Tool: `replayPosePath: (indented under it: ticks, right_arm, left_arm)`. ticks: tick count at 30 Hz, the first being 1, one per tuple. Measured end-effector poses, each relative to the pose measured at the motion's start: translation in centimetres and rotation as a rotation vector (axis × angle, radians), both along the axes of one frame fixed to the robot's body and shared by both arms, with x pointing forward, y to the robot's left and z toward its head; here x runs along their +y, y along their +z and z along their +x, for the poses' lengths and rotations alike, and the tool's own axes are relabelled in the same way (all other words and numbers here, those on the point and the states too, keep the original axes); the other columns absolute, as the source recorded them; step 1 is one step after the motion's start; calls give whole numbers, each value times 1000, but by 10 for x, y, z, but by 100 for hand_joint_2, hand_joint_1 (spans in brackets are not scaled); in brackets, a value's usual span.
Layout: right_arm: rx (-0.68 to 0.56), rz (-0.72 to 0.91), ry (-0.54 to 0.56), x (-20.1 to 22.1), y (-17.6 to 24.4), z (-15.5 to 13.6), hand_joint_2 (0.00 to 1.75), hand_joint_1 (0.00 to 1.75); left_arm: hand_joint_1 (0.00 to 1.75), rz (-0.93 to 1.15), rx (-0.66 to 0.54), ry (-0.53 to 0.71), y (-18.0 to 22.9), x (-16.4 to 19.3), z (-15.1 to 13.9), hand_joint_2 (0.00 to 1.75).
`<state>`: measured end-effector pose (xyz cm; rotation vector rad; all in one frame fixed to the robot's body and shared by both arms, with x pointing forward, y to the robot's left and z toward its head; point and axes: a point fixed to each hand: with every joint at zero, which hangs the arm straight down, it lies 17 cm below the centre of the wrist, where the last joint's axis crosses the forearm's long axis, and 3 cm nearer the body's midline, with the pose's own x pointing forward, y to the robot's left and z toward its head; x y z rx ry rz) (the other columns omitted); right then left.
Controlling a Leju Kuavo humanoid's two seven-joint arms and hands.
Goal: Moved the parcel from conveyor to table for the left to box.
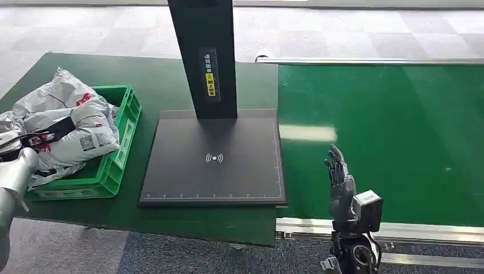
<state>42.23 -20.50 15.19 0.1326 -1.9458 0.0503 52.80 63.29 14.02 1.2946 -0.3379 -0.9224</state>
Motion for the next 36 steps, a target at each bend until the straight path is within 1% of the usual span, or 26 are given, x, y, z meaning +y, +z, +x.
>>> replayPosePath:
  ticks: [1,2,4,6,8,9,12,14,18,23,24,27,29,30,33,35,36]
  right_arm:
    - [0,0,0,0,0,0,0,0]
    - [0,1,0,0,0,0,0,0]
    - [8,4,-4,-1,-1,0,0,0]
    - [16,7,-9,-2,-4,-2,0,0]
    - [21,13,-21,-4,-6,-4,0,0]
    - [23,15,-26,-5,-6,-4,0,0]
    - [25,21,-40,-8,-8,-7,0,0]
    - [25,21,-43,-9,-9,-8,0,0]
    - [25,22,-42,-9,-9,-8,0,0]
    - [24,22,-40,-7,-9,-9,0,0]
    - [23,22,-38,-7,-8,-9,0,0]
    - [20,24,-38,-7,-8,-9,0,0]
    - [17,24,-37,-7,-7,-9,0,0]
    - [16,25,-37,-7,-7,-9,0,0]
    - [5,28,-37,-7,-5,-9,0,0]
    - [-3,30,-37,-7,-3,-9,0,0]
    - [-7,30,-37,-7,-2,-9,0,0]
  left_arm:
    - [0,-17,1,-6,-3,-3,1,175]
    - [0,-14,-24,-9,0,-4,3,175]
    - [0,31,-175,-47,20,-8,16,175]
    - [0,83,-427,-145,51,-20,29,175]
    - [0,169,-778,-287,109,-43,27,175]
    - [0,155,-848,-324,123,-50,28,175]
    - [0,55,-961,-380,135,-60,26,175]
    - [0,61,-1005,-411,145,-66,24,175]
    - [0,88,-1053,-388,158,-59,14,175]
    - [0,123,-1070,-376,158,-54,0,175]
    - [0,111,-1092,-380,160,-55,-2,175]
    - [0,28,-1234,-432,168,-65,-10,175]
    - [0,-39,-1340,-436,170,-69,-18,175]
    - [0,-82,-1399,-408,169,-66,-22,175]
    - [0,-314,-1623,-282,160,-64,-34,175]
    - [0,-480,-1758,-258,158,-78,-41,175]
    - [0,-564,-1794,-284,158,-96,-40,175]
